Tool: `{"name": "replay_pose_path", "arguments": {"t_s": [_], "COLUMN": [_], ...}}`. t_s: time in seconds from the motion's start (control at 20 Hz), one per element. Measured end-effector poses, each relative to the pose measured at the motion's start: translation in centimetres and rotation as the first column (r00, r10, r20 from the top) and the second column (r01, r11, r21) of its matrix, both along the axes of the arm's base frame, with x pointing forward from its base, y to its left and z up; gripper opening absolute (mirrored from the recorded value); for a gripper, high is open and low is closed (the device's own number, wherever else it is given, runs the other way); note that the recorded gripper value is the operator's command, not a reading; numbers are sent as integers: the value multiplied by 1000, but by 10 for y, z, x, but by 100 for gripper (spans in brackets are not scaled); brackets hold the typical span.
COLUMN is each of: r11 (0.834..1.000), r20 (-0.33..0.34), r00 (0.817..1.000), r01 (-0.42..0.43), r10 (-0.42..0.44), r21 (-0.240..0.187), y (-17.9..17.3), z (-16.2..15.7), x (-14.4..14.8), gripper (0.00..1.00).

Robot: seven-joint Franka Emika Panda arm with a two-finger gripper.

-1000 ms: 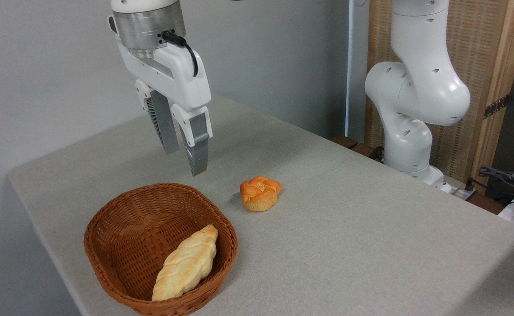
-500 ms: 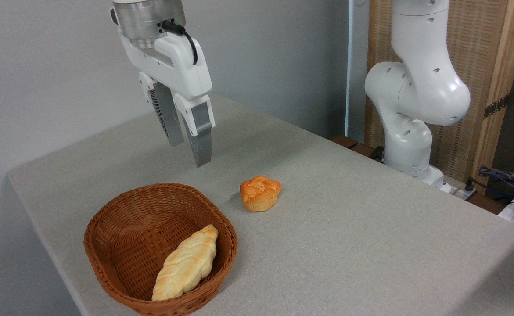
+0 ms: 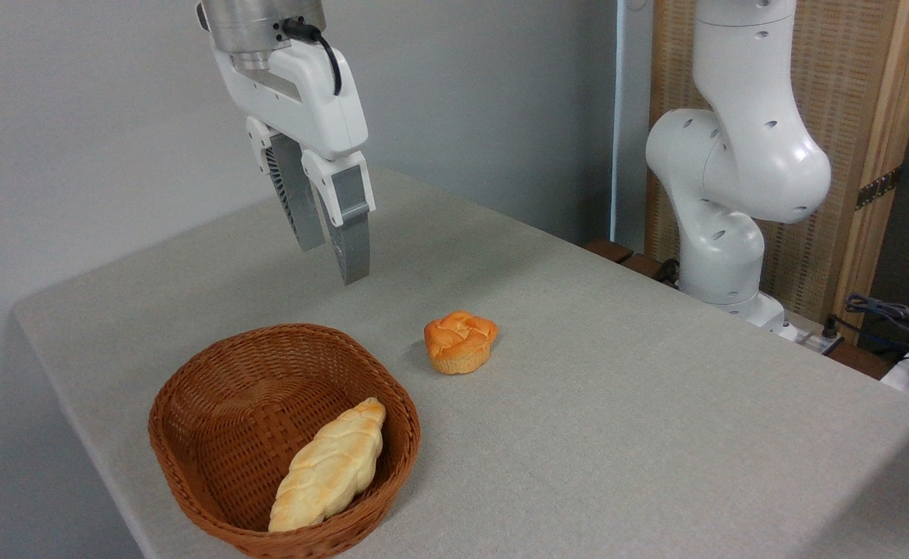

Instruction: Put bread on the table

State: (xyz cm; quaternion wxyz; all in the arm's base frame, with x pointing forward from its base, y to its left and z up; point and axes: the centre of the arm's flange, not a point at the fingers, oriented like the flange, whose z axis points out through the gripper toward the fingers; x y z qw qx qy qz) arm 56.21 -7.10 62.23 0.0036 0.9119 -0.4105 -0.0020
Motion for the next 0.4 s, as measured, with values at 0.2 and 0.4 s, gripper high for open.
{"name": "replay_pose_path", "arguments": {"t_s": [0.2, 0.4], "r11": [1000, 1000], "r20": [2, 6], "r00": [1000, 1000], "r01": [5, 3], "r10": [-5, -3], "r21": [0, 0], "y": [-3, -2], "z": [-4, -2], "x": [1, -2], "gripper": [100, 100]}}
